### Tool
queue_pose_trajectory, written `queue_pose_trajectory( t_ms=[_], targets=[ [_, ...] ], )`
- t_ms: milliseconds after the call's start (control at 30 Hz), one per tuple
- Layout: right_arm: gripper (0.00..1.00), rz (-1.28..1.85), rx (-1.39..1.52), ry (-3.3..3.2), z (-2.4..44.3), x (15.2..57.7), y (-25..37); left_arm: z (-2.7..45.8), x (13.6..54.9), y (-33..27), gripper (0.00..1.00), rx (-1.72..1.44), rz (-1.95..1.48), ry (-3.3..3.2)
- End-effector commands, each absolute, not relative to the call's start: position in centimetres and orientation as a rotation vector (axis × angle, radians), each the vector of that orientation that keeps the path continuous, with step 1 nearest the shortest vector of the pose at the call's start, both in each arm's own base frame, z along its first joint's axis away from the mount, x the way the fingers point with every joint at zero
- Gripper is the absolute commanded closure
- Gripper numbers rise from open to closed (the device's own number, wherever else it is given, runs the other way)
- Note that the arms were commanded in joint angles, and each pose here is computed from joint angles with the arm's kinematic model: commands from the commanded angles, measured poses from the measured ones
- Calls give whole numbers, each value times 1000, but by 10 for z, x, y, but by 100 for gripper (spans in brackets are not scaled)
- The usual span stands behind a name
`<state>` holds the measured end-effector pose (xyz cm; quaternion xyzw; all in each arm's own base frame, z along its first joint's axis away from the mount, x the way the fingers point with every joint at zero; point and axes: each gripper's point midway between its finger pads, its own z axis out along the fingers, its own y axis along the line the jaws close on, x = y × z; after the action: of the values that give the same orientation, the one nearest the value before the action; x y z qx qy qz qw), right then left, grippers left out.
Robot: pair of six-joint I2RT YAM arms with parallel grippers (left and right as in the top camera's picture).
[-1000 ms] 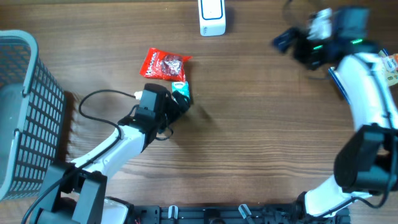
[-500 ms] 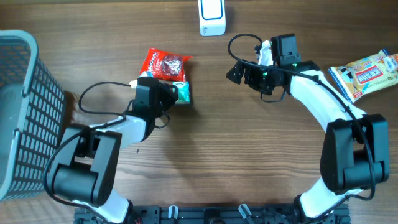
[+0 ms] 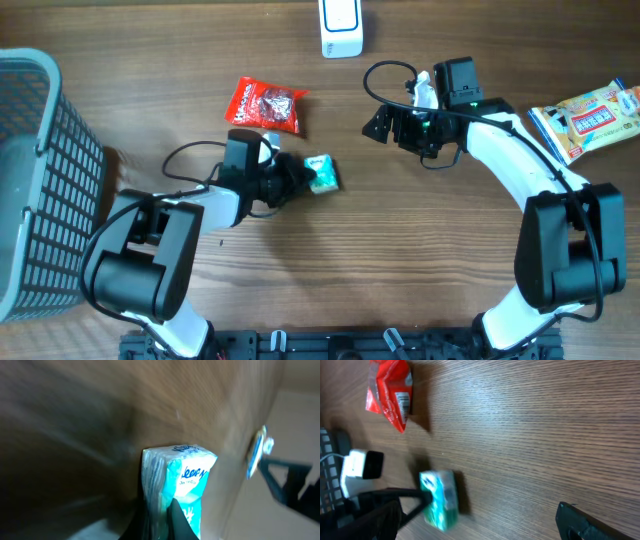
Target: Scan the item barcode
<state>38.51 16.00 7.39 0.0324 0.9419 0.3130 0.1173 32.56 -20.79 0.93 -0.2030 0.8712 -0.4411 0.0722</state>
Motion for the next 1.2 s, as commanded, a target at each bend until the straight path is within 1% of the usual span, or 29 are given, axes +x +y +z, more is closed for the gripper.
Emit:
queue_pose_trajectory(
  t_ms=[0,33,100,167,233,300,333,367,400,433,467,600,667,700,767,800,867,933,1000,1067,1100,1167],
  targets=[
    [0,967,27,2777,69,373,175,11,299,-228,23,-526,-1476,2693],
    [0,972,-3,2787,65,367,183,7,302,-225,0,-546,-1437,2688],
    [0,976,-32,2800,60,359,193,1,313,-213,0,-600,-1350,2665],
    [1,910,105,2864,42,349,195,-4,324,-199,0,-660,-1272,2637],
    [0,880,189,2917,27,338,197,-12,329,-184,0,-729,-1182,2632],
    [3,884,234,2959,9,325,206,-28,329,-160,0,-845,-1012,2649],
    [7,887,245,2974,1,319,211,-40,326,-142,0,-929,-876,2664],
    [12,898,246,2979,-2,317,215,-46,322,-133,0,-1033,-815,2662],
    [18,917,256,2982,-3,316,220,-47,321,-131,0,-1061,-806,2663],
    [30,944,271,2981,-2,315,224,-48,321,-130,0,-1091,-802,2658],
    [34,960,278,2980,-3,315,228,-49,321,-127,0,-1111,-790,2653],
    [35,968,252,2989,-6,310,239,-60,312,-104,0,-1444,-654,2573],
    [36,955,259,2997,-7,307,244,-61,311,-99,0,-1485,-629,2557],
    [41,941,256,2995,-7,306,246,-62,310,-97,0,-1489,-615,2555],
    [43,902,276,2996,-10,307,245,-62,311,-95,1,-1488,-603,2547],
    [46,899,279,2995,-10,307,244,-62,312,-93,1,-1486,-591,2538],
    [65,893,279,2994,-10,308,244,-62,314,-91,1,-1484,-578,2529],
    [78,894,272,2991,-10,308,244,-62,314,-91,0,-1483,-578,2530],
    [80,922,236,2983,-8,309,245,-63,312,-91,0,-1486,-573,2535],
    [92,1011,181,2967,-1,311,245,-63,312,-91,0,-1487,-572,2536],
    [96,1079,154,2953,4,312,245,-63,312,-91,0,-1487,-572,2536],
    [96,1260,112,2908,18,315,243,-63,312,-91,0,-1487,-572,2536]
  ],
)
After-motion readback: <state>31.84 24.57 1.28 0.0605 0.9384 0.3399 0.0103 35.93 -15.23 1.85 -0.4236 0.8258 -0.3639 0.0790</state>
